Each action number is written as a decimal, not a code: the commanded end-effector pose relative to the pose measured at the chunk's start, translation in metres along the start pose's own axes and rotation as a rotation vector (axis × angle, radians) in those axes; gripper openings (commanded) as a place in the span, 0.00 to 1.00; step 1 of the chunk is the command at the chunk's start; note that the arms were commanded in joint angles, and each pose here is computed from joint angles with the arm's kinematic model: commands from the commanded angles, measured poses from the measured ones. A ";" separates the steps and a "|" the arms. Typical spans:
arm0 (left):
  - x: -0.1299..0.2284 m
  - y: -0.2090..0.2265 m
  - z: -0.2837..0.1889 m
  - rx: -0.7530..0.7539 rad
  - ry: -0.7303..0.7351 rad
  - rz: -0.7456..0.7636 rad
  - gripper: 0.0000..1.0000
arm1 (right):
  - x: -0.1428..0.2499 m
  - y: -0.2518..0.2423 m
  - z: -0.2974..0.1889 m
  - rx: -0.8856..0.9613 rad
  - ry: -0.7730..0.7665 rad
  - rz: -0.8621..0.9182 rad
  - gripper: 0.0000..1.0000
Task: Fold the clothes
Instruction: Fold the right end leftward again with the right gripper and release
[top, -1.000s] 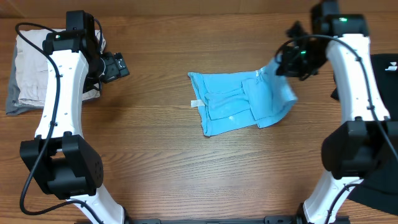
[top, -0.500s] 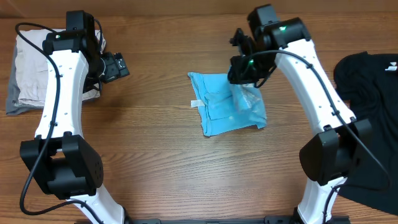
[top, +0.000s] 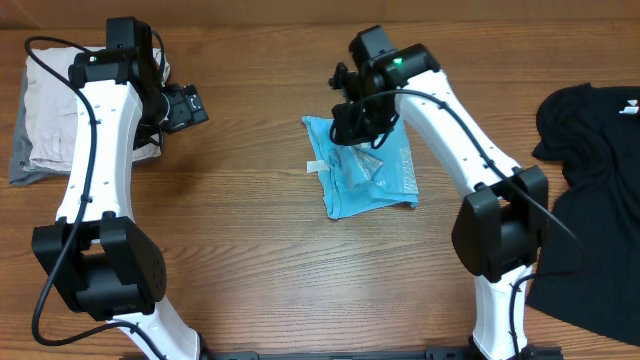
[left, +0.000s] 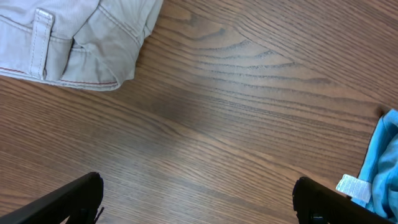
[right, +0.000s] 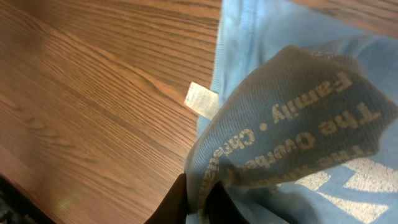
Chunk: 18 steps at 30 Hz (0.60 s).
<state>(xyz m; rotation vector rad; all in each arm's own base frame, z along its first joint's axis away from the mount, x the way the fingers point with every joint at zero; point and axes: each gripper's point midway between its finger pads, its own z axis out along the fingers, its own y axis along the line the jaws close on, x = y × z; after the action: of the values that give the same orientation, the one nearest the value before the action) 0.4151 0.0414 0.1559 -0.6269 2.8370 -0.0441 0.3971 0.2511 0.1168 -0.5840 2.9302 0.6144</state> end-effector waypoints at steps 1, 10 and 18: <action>-0.001 0.004 -0.001 -0.013 -0.007 -0.006 1.00 | -0.006 0.012 0.003 -0.015 -0.014 -0.020 0.10; -0.001 0.004 -0.001 -0.013 -0.007 -0.006 1.00 | -0.002 0.027 0.018 -0.075 0.022 -0.006 0.35; -0.001 0.004 -0.001 -0.013 -0.007 -0.006 1.00 | -0.005 0.020 -0.005 -0.097 0.006 0.015 0.60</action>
<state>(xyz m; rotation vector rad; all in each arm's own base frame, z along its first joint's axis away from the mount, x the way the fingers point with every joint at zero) 0.4151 0.0415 0.1559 -0.6270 2.8370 -0.0436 0.3809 0.2725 0.1096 -0.6029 2.9765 0.7194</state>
